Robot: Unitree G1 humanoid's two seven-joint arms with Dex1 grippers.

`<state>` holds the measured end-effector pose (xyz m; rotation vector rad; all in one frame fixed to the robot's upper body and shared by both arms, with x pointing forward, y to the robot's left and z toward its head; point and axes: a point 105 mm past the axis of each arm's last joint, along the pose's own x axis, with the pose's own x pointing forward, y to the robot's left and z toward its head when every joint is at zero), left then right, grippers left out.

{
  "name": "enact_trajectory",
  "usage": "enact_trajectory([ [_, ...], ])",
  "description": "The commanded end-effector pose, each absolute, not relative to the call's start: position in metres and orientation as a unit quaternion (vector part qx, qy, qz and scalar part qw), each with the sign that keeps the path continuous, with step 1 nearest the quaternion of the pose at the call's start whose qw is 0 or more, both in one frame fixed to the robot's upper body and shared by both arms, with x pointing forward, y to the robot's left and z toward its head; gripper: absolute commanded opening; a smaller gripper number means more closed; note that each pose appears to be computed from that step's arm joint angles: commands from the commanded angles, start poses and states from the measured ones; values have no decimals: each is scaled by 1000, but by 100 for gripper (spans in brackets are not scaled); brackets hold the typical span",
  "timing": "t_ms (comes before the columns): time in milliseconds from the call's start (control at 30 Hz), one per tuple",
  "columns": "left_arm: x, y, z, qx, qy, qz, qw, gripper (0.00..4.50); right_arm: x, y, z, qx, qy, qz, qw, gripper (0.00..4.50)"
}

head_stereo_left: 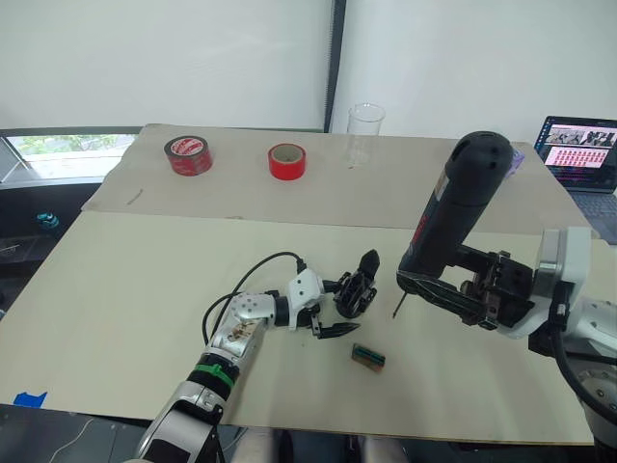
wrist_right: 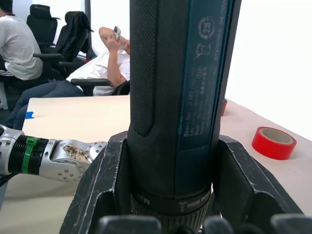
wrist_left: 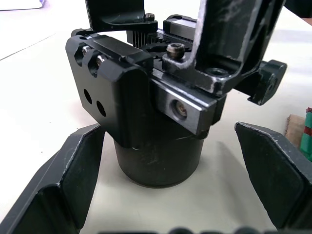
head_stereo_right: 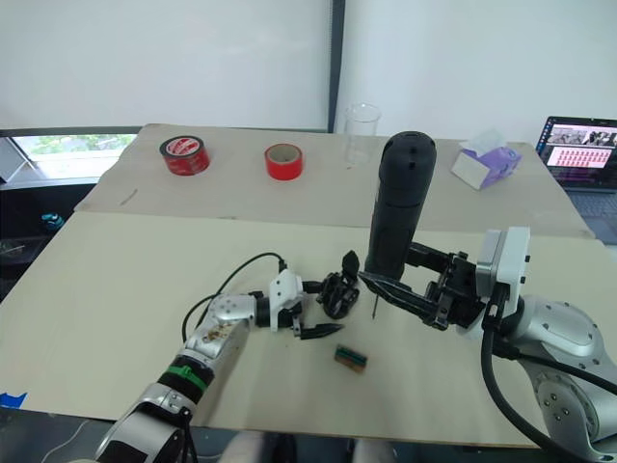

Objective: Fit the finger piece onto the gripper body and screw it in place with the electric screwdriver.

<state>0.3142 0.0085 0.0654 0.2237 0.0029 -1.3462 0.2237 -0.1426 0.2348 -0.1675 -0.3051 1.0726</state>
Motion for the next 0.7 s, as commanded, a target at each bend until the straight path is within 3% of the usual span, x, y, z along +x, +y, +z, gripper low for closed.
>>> enact_trajectory([
  [33,314,4,55,108,21,-617,779,446,218,-140,251,-97,-188,512,833,191],
  [533,314,-2,51,102,33,-624,774,446,218,-139,252,-98,-190,512,832,191],
  [633,316,-2,49,107,38,-619,777,364,218,-140,254,-100,-192,511,832,191],
  [700,318,-1,47,112,43,-614,780,268,217,-142,256,-98,-192,512,831,191],
])
